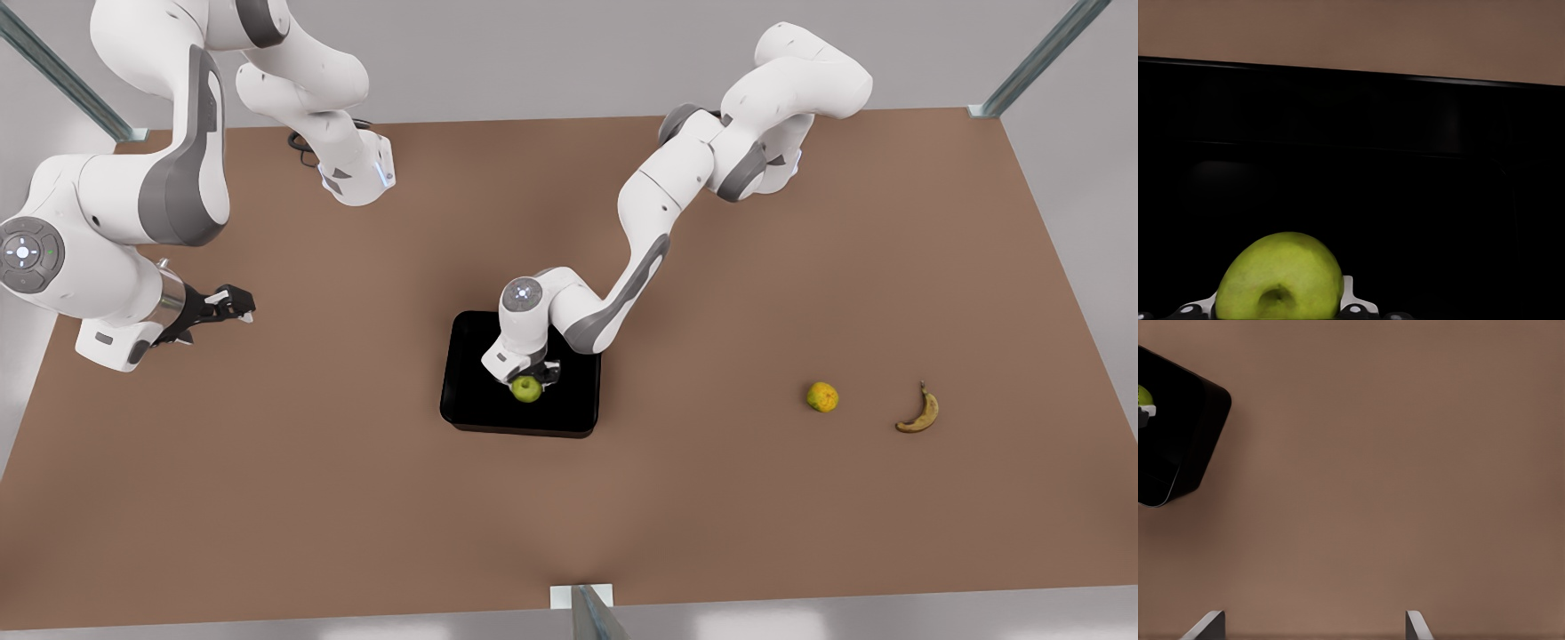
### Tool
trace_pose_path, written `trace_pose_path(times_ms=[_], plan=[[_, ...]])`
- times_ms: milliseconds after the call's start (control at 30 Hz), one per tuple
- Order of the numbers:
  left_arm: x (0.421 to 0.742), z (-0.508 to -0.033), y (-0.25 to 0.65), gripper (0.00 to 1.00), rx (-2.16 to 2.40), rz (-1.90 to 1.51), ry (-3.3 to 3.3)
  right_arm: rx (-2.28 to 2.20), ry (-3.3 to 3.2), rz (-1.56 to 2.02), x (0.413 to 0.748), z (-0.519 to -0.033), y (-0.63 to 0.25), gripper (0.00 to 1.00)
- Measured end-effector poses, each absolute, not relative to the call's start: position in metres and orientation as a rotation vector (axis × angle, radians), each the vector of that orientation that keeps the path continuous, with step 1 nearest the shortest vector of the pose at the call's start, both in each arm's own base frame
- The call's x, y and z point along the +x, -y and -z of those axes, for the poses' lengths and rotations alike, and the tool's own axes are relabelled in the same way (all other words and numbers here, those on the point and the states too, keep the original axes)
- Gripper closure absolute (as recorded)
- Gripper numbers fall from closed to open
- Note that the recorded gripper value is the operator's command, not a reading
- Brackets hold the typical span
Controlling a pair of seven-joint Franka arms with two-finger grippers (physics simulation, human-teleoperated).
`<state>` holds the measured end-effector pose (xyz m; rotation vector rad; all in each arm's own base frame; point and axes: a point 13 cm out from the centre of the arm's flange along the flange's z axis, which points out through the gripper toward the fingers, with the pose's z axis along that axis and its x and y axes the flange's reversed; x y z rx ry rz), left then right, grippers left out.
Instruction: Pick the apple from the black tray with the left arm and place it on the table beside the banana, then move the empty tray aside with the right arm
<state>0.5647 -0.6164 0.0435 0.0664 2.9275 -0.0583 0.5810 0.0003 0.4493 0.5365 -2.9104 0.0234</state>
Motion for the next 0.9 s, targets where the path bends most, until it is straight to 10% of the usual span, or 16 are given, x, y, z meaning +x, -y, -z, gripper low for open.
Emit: trace_pose_path(times_ms=[233,433,567,900], plan=[[0.567,-0.111,0.626,0.43,0.047,0.095,-2.915,0.544,2.912,-0.025,0.581,-0.451,-0.003,0.0],[0.579,-0.27,0.602,0.43,-0.037,0.097,-2.881,0.603,2.921,-0.026,0.579,-0.464,-0.024,0.0],[0.621,-0.336,0.507,0.44,-0.259,0.041,-2.904,1.027,2.843,0.032,0.537,-0.491,-0.211,0.0],[0.595,-0.24,0.043,0.43,-1.051,-0.112,-2.986,0.715,2.874,0.14,0.511,-0.482,-0.286,0.0]])
